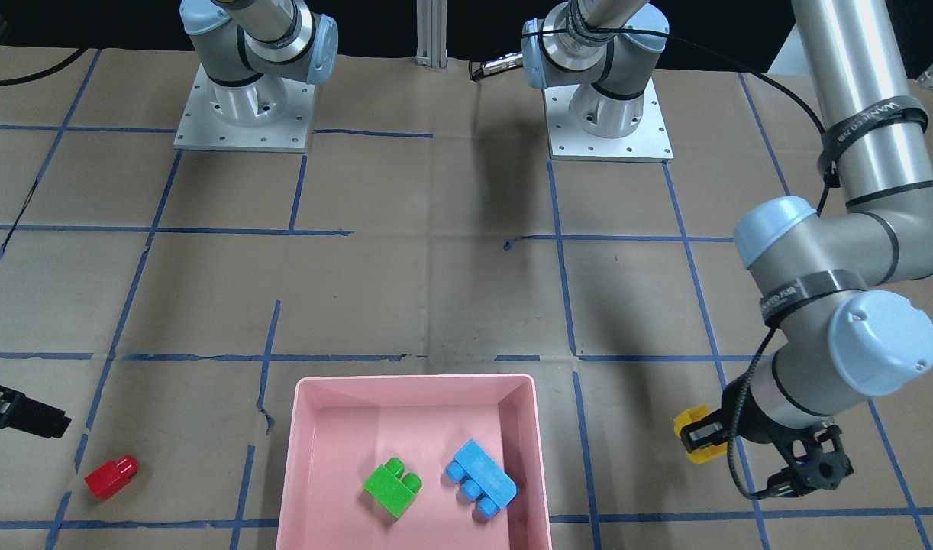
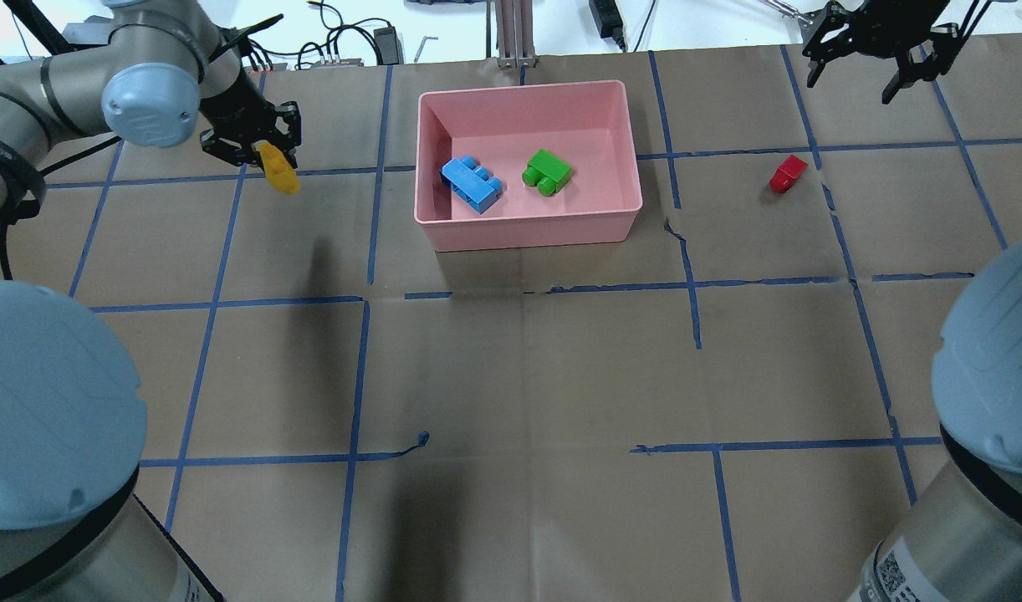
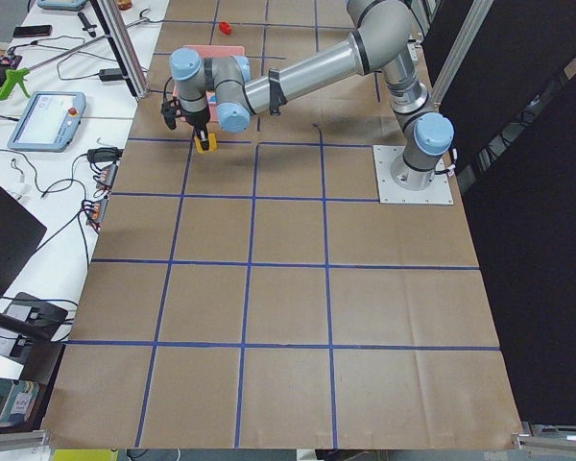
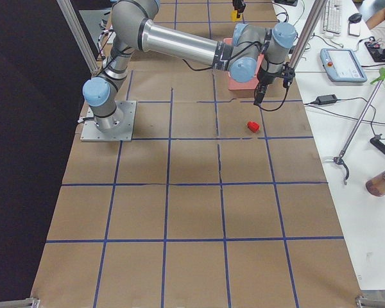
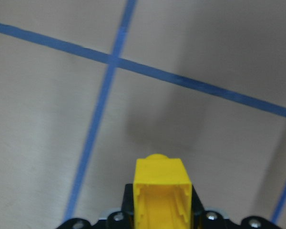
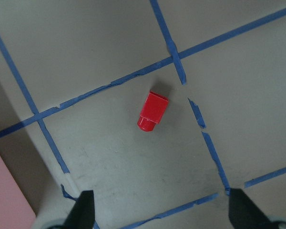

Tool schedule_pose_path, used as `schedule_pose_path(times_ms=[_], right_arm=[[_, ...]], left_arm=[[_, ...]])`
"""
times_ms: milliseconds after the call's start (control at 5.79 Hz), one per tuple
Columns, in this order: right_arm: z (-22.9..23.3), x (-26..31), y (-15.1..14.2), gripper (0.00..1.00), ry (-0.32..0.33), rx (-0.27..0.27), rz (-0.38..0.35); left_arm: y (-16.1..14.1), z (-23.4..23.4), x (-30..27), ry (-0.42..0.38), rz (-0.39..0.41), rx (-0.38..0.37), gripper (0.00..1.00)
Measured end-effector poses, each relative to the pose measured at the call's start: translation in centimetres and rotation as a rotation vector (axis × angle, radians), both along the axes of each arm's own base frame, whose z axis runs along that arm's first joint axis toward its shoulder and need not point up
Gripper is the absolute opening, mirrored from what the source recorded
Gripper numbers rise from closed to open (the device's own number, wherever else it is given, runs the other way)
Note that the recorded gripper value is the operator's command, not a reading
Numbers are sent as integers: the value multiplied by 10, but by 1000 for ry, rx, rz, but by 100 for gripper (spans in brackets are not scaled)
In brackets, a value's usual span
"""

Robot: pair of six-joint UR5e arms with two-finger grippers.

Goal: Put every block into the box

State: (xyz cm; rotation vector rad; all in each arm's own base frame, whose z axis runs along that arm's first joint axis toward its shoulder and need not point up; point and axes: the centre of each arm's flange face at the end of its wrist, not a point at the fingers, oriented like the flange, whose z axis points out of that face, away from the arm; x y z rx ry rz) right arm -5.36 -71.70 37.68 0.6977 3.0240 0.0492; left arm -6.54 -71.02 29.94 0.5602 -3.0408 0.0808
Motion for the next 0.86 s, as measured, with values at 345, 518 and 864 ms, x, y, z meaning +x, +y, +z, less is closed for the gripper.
schedule_pose_path(times_ms=[345,518,864], right_arm=[[-54,-7,-24,99,6,-20,-192],[-88,-6,-29,99,5,-29,-242],[-157,0,-23,99,1,-39,-284]], left_arm=[[3,24,-115,20,25,-48,1],[7,24,-163,50,53,-61,1],[10,-11,-227,96,68,-64,6]])
